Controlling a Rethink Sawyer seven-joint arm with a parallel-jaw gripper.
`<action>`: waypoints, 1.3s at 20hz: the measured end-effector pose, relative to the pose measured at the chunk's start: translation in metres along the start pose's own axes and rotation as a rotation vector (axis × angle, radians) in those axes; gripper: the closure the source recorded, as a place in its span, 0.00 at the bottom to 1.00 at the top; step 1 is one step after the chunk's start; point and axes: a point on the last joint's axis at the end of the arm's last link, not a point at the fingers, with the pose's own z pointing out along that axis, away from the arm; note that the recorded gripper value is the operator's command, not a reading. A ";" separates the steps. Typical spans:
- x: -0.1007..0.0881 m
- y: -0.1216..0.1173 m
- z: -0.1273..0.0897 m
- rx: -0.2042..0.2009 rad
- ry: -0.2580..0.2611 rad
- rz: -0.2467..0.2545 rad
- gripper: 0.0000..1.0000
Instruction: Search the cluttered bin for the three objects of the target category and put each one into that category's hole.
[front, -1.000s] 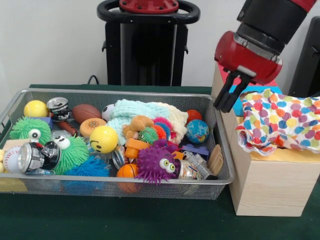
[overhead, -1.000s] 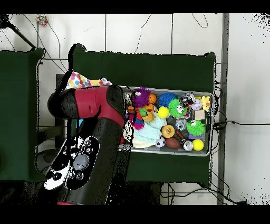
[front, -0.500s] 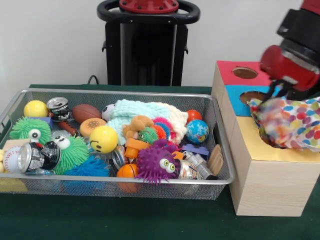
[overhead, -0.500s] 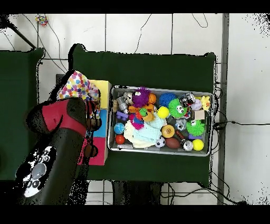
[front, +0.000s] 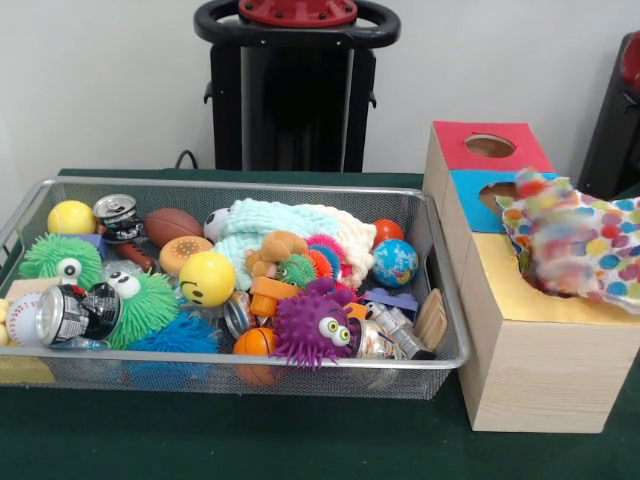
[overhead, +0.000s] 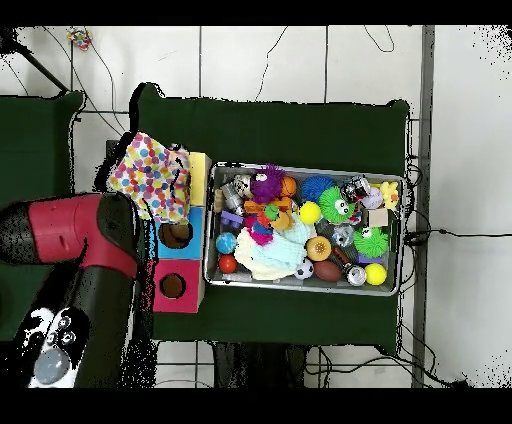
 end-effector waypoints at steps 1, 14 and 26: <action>-0.001 -0.001 -0.007 -0.008 0.003 0.007 1.00; -0.056 -0.090 -0.053 -0.049 -0.004 0.162 1.00; -0.069 -0.144 -0.035 -0.038 0.019 0.234 1.00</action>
